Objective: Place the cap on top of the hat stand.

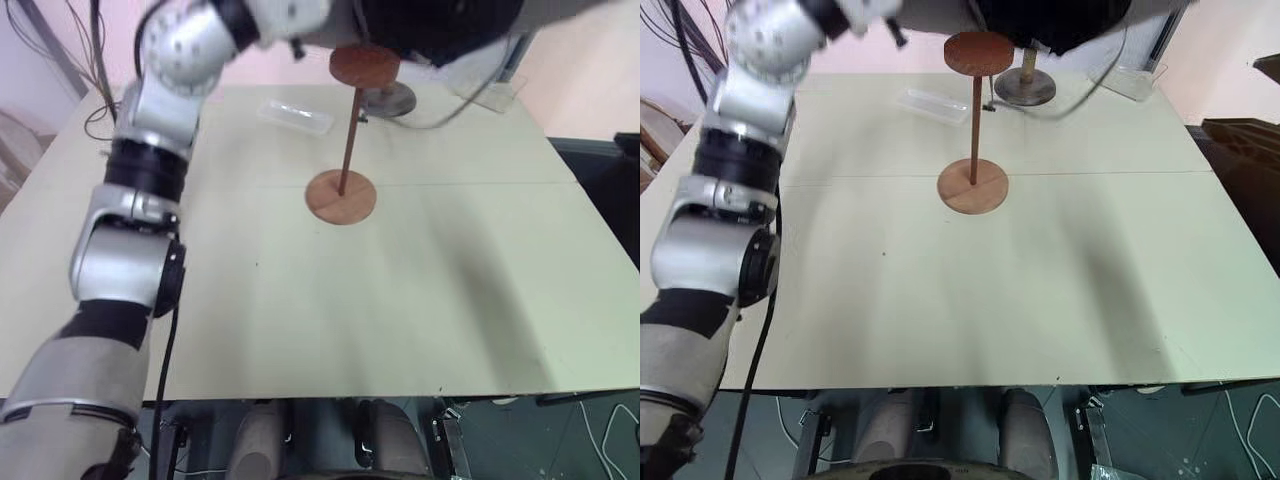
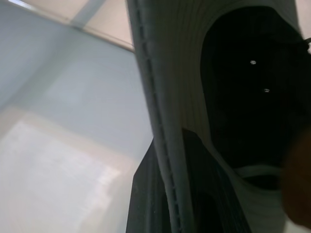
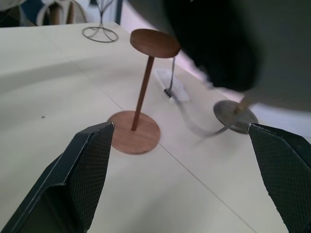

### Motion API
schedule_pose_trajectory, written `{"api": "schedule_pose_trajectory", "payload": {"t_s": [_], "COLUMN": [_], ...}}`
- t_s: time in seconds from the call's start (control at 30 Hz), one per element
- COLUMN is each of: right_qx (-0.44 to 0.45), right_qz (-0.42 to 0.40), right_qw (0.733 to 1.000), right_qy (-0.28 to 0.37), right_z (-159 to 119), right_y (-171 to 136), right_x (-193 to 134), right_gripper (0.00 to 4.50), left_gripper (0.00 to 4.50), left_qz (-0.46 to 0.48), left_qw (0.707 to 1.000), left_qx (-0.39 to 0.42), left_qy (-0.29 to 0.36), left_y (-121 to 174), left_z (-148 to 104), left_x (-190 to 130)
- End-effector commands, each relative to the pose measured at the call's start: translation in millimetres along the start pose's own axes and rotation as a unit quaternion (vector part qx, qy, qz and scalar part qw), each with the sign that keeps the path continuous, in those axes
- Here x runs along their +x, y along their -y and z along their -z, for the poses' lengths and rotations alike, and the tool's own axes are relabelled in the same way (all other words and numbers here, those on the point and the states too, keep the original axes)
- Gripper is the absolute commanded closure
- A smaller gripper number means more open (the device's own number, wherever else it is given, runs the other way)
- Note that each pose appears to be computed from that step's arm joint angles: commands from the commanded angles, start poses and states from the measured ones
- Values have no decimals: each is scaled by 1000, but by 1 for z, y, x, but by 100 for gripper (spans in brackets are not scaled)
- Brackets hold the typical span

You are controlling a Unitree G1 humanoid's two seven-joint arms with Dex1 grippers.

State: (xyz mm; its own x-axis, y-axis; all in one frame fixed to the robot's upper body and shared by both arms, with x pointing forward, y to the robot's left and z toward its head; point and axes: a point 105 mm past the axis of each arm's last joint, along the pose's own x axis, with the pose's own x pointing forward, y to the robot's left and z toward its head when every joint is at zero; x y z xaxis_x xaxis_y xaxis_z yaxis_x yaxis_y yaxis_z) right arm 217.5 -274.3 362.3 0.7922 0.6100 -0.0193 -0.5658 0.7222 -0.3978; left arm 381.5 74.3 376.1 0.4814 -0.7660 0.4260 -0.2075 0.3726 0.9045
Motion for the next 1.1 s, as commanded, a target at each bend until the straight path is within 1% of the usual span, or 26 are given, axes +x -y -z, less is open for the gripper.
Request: {"api": "schedule_pose_trajectory", "payload": {"t_s": [0.03,0.1,0.13,0.23,0.3,0.37,0.43,0.53,0.73,0.87,0.93,1.07,1.1], "right_qx": [-12,-3,2,8,11,16,22,22,27,30,28,28,28], "right_qz": [41,52,57,62,66,71,72,67,61,52,47,44,45], "right_qw": [999,999,998,998,998,997,997,998,998,998,998,998,998], "right_qy": [13,13,14,15,15,14,12,-1,-9,-16,-23,-26,-28], "right_z": [-9,-6,-5,-2,0,3,9,17,27,33,35,34,35], "right_y": [2,3,3,4,6,9,12,11,12,9,7,7,8], "right_x": [-17,-21,-22,-22,-21,-20,-17,-11,-2,2,2,0,0], "right_gripper": [0,0,0,0,0,0,0,0,0,0,0,0,0], "left_gripper": [447,447,447,447,447,447,447,447,447,447,447,447,421], "left_qz": [-55,-56,-50,-29,-24,-15,8,29,57,80,83,77,75], "left_qw": [987,985,981,964,954,947,942,943,955,959,960,966,967], "left_qx": [141,162,182,240,263,275,282,283,266,246,239,217,212], "left_qy": [52,35,43,113,146,165,182,173,121,118,120,118,120], "left_y": [-11,-2,6,29,42,54,75,96,118,134,136,129,127], "left_z": [-15,-4,-5,-23,-30,-32,-33,-22,4,7,6,4,3], "left_x": [-38,-57,-64,-75,-78,-78,-79,-78,-80,-88,-91,-95,-95]}}
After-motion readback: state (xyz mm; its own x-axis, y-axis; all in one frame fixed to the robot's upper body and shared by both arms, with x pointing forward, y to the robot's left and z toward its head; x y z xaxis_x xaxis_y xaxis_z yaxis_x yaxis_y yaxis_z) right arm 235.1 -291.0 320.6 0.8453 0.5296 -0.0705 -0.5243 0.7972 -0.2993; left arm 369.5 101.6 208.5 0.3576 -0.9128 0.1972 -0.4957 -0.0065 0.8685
